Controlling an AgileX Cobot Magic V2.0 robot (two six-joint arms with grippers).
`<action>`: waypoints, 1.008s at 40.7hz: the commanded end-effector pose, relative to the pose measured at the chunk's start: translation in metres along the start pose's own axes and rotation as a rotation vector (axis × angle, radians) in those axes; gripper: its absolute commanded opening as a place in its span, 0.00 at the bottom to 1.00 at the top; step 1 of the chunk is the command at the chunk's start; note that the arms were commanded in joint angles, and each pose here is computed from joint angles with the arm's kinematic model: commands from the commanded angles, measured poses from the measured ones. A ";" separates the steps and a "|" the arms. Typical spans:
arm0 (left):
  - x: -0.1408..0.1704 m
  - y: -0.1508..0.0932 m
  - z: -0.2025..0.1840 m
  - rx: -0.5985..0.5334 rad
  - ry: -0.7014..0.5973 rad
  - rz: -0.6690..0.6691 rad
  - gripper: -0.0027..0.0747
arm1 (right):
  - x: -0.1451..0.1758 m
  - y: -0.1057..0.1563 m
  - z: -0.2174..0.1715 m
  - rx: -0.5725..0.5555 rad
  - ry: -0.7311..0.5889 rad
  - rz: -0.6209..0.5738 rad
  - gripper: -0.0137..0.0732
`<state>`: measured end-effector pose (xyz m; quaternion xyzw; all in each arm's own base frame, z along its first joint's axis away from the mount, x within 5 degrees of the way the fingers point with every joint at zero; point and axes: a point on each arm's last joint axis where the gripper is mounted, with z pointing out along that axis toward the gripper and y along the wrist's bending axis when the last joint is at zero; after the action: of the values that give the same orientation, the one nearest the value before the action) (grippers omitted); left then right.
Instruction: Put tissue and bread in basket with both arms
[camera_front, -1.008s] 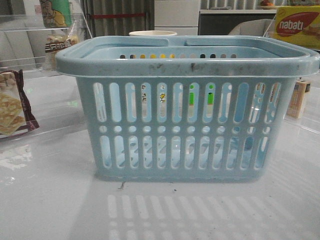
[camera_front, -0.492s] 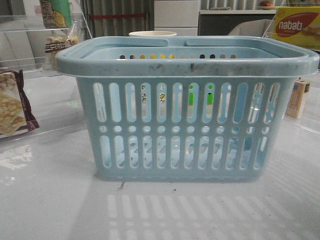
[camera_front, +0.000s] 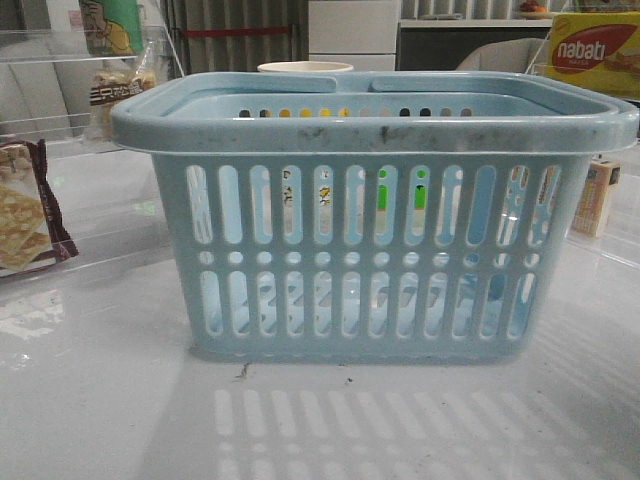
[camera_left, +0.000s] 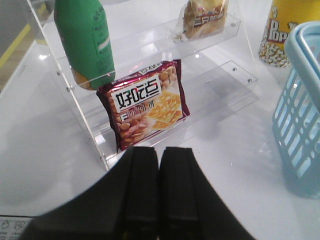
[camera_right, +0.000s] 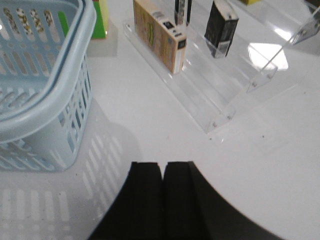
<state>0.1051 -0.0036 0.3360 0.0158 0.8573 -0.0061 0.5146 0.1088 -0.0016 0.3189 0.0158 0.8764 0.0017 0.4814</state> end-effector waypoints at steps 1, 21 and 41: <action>-0.014 -0.001 0.005 0.010 -0.058 -0.011 0.17 | -0.015 0.000 0.007 0.006 -0.031 -0.013 0.23; -0.018 -0.015 0.024 0.100 -0.038 0.041 0.71 | -0.025 -0.007 0.063 0.041 0.080 0.004 0.78; -0.019 -0.034 0.021 0.226 -0.062 0.121 0.57 | -0.101 -0.061 0.151 0.187 0.041 0.102 0.78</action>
<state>0.1275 -0.0362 0.3264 0.1233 0.8616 -0.0650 0.4881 0.2669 -0.0606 0.3012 0.1079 0.9097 -0.0447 0.3986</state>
